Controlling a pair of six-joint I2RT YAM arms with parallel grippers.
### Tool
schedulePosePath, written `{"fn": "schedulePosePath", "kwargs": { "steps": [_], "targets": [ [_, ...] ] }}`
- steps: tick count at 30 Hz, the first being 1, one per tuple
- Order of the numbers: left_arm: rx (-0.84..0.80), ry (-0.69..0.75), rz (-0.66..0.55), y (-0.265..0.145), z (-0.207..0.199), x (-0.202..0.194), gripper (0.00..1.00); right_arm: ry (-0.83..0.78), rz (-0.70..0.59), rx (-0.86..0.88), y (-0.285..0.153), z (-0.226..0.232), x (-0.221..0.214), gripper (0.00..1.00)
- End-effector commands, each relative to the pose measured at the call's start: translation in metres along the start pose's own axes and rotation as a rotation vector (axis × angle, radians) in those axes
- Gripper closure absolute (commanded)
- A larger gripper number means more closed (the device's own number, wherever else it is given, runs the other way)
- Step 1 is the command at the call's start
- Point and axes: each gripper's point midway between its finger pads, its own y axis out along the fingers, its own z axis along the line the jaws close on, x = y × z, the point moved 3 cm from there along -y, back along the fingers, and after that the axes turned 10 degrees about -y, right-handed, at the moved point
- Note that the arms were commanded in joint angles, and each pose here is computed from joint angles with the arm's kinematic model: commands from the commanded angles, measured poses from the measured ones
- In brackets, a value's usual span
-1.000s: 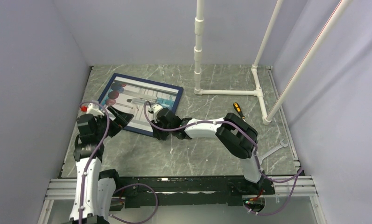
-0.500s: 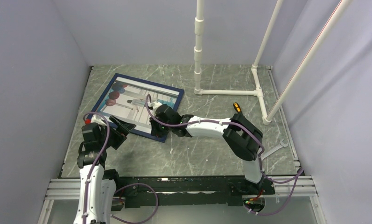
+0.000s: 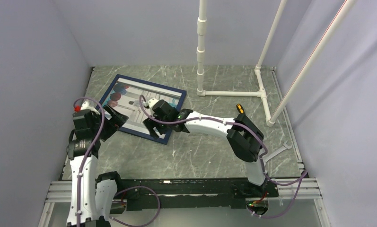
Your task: Take the photo out of the frame
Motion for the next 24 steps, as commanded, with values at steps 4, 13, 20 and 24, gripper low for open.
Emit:
{"fn": "schedulePosePath", "kwargs": {
  "steps": [4,13,20,24],
  "targets": [
    [0.104,0.065,-0.012,0.001,0.006,0.014,0.0,-0.086,0.058,-0.05,0.008,-0.006,0.008,0.0],
    [0.147,0.056,0.017,0.011,0.013,0.014,0.0,-0.188,0.119,-0.107,0.021,0.006,0.006,0.02],
    [0.112,0.033,0.079,0.021,0.013,0.005,0.01,-0.211,0.142,-0.071,0.032,0.017,0.004,0.38],
    [0.132,-0.008,0.112,0.027,0.021,-0.004,0.01,-0.215,0.172,-0.081,0.037,0.016,-0.007,0.49]
  ]
}}
